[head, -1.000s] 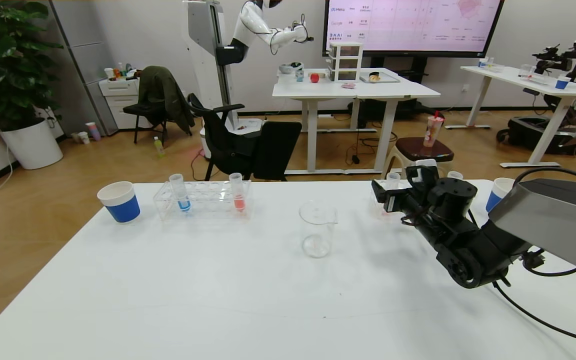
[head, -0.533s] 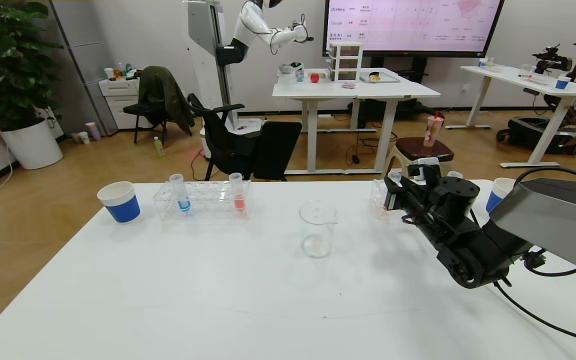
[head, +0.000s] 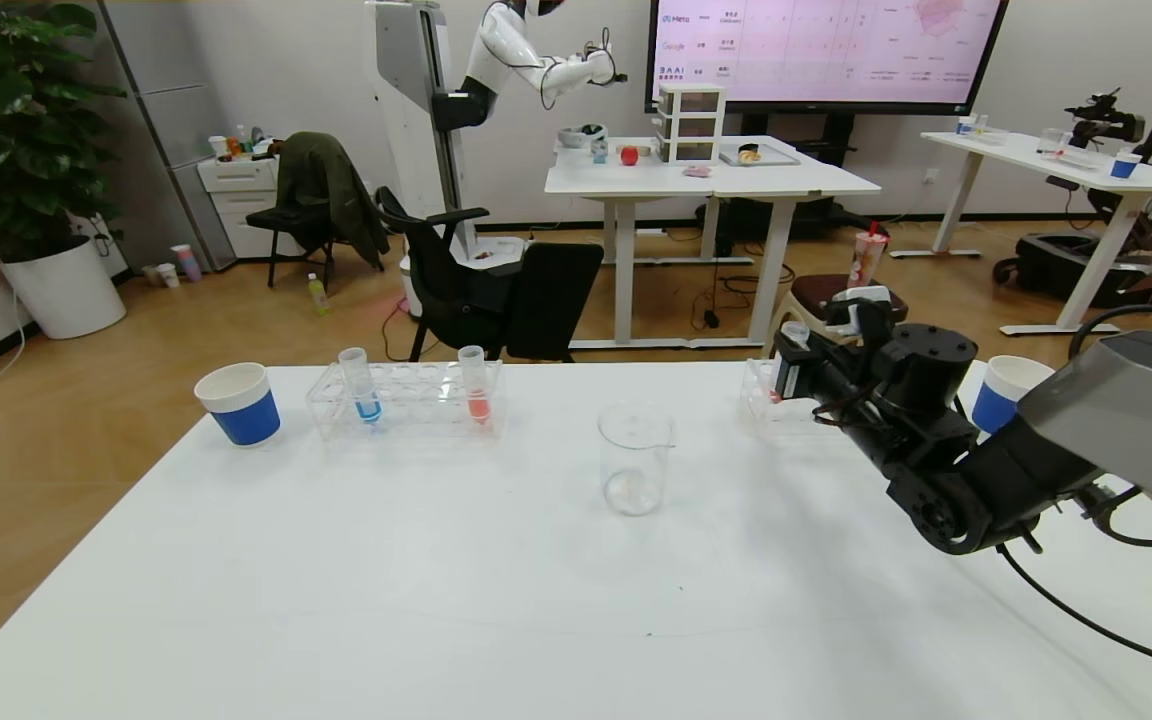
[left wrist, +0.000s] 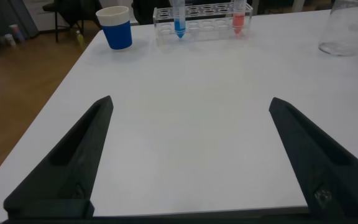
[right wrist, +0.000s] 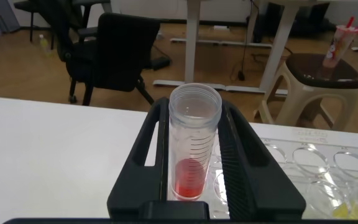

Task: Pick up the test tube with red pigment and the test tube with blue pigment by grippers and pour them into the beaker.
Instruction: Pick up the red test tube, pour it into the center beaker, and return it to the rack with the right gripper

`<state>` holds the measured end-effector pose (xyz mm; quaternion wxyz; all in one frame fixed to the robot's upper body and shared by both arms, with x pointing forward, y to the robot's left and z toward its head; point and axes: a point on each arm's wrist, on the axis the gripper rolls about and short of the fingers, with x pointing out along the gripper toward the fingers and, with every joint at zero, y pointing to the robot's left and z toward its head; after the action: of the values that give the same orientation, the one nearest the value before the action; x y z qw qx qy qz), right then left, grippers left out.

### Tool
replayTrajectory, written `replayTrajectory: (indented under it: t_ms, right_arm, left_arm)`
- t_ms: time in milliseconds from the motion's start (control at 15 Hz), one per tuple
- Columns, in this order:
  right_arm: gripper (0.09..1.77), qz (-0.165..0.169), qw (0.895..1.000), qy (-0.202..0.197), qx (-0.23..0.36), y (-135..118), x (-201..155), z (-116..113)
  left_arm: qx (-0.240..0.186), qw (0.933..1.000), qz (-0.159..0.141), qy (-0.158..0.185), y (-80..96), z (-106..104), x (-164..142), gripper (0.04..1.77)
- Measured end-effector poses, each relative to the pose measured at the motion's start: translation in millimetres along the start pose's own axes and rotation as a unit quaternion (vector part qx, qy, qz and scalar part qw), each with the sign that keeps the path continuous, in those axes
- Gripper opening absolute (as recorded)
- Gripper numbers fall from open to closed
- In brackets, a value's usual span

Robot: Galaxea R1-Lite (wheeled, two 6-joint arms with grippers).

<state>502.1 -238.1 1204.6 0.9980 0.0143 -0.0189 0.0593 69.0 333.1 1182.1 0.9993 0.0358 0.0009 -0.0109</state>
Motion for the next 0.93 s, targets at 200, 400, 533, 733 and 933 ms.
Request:
replayTrajectory:
  t_ms: [200, 400, 533, 733, 933]
  right_arm:
    - [0.51, 0.008, 1.000, 0.007, -0.002, 1, -3, 35]
    - [0.51, 0.014, 1.000, -0.021, -0.001, 4, -7, 61]
    - [0.51, 0.042, 0.999, -0.032, -0.001, 10, -7, 68]
    - [0.51, 0.116, 0.991, -0.042, -0.042, 22, -8, 70]
    - [0.51, 0.202, 0.969, -0.079, -0.114, 34, -7, 67]
  left_arm:
    - [0.000, 1.0000, 0.000, 0.000, 0.0, 0, 0, 1.75]
    - [0.000, 1.0000, 0.000, 0.000, 0.0, 0, 0, 1.75]
    - [0.000, 1.0000, 0.000, 0.000, 0.0, 0, 0, 1.75]
    - [0.000, 1.0000, 0.000, 0.000, 0.0, 0, 0, 1.75]
    - [0.000, 1.0000, 0.000, 0.000, 0.0, 0, 0, 1.75]
